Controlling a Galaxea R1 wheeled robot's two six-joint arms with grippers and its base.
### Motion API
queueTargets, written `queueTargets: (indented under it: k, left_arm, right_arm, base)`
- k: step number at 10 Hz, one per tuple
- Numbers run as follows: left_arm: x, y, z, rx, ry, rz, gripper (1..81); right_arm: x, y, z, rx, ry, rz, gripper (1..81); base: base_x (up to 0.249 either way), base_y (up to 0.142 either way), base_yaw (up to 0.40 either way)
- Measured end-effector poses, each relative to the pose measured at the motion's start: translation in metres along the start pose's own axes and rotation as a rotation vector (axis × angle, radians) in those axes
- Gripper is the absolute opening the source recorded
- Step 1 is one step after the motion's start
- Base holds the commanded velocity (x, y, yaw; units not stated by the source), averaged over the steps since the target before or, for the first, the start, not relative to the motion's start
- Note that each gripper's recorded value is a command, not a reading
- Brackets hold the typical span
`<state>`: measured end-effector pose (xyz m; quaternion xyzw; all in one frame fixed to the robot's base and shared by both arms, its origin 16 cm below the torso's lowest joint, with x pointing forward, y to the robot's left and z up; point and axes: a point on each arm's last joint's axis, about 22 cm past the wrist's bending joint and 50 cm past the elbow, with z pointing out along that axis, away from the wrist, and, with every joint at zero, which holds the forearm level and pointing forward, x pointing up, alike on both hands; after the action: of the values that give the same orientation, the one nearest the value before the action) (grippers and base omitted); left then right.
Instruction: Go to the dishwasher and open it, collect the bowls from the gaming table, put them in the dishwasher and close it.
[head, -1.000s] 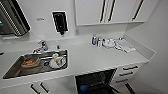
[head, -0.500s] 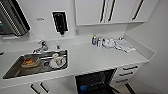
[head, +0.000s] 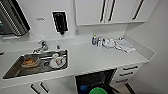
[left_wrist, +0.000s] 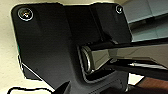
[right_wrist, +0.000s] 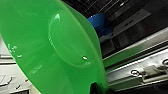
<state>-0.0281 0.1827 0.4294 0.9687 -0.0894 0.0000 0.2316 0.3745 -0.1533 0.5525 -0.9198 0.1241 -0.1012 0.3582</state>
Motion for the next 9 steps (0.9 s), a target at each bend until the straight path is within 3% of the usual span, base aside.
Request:
queueTargets:
  k: [3,6,9]
  left_arm:
    - [-0.001,0.002,0.0,-0.003,0.001,-0.001,81.1]
    - [-0.001,0.004,0.001,-0.006,0.001,-0.002,81.1]
    - [-0.008,0.003,-0.001,-0.004,-0.007,-0.006,81.1]
  right_arm:
    - [0.043,-0.015,0.003,0.013,0.013,-0.026,1.0]
    - [0.05,-0.032,0.013,0.039,-0.008,-0.037,1.0]
    - [0.077,-0.03,0.02,0.008,0.018,-0.048,1.0]
  base:
    - [0.0,0.0,0.0]
    - [0.0,0.0,0.0]
    - [0.0,0.0,0.0]
